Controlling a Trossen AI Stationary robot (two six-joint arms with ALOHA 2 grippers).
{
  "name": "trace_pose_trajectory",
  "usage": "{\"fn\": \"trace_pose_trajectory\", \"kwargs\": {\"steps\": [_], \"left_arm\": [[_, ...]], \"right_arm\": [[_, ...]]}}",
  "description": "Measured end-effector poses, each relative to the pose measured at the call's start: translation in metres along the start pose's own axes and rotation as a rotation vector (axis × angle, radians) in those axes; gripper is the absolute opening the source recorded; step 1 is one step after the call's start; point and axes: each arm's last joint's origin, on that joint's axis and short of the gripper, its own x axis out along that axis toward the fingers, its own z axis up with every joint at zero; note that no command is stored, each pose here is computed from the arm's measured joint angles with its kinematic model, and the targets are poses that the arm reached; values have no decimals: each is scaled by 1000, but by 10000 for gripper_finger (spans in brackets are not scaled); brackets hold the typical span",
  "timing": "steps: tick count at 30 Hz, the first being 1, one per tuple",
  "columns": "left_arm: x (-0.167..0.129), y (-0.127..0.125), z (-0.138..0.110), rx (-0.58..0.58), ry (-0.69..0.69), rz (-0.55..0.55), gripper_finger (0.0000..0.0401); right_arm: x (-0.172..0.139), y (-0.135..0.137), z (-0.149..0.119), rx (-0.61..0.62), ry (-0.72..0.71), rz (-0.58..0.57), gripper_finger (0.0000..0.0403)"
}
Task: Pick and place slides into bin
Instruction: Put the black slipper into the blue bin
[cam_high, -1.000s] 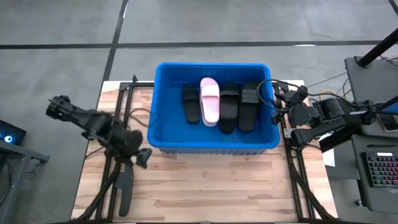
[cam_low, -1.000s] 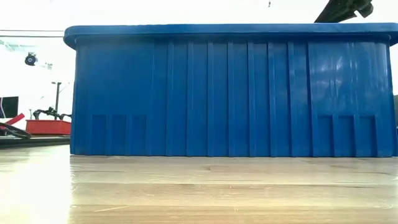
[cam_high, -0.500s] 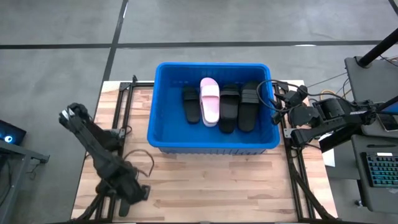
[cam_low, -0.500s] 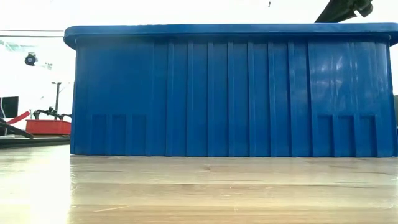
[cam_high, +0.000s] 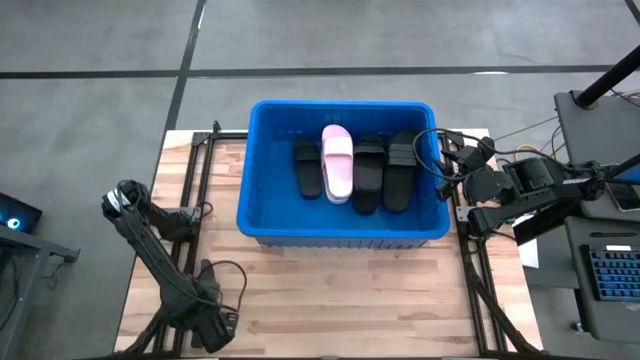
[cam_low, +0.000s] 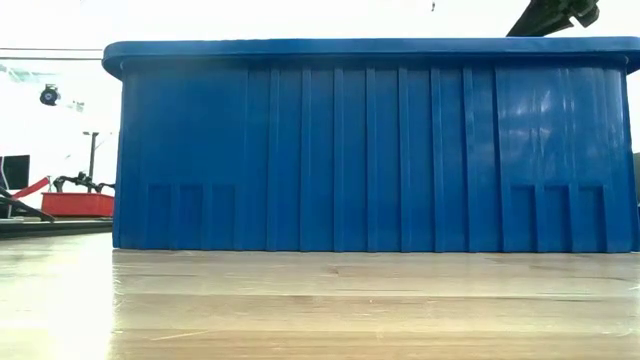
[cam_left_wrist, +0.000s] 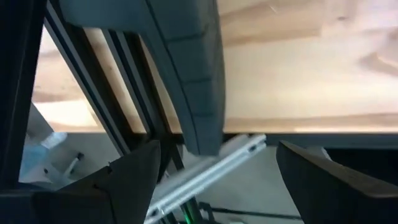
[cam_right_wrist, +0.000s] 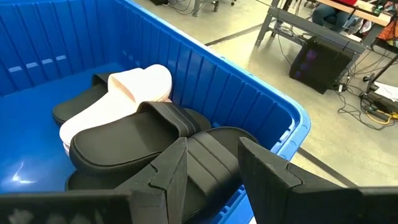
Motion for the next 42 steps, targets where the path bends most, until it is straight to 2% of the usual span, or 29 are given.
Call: {"fn": "trace_pose_trajectory", "kwargs": {"steps": [8, 15, 18, 20, 26, 29, 32, 34, 36, 39, 42], "left_arm": [[29, 8, 13, 6, -48, 48, 303], [51, 4, 21, 69, 3, -18, 292], [53, 4, 22, 74, 7, -22, 254], [52, 5, 22, 78, 8, -25, 213], [53, 6, 21, 116, -3, -39, 46], [51, 6, 21, 152, -5, -46, 39], [44, 5, 16, 251, -1, -82, 39], [34, 4, 10, 333, 9, -136, 39], [21, 2, 3, 447, -6, -240, 39], [-8, -6, -11, 616, -99, -519, 39], [-43, -13, -14, 646, -239, -765, 39]], "right_arm": [[0, 0, 0, -2, 1, 0, 132], [0, -1, -1, -6, 4, -1, 132], [0, -1, -1, -6, 4, -1, 132], [0, -1, -1, -6, 4, -2, 132], [0, -1, -1, -7, 4, -2, 132], [0, -1, -1, -21, 4, -2, 132], [0, -1, -1, -45, 4, -1, 132], [0, -1, -1, -48, 4, -1, 132], [0, -1, -1, -47, 4, -1, 132], [0, 0, 0, -38, 1, 8, 132], [0, 4, 3, -11, 10, 86, 132]]}}
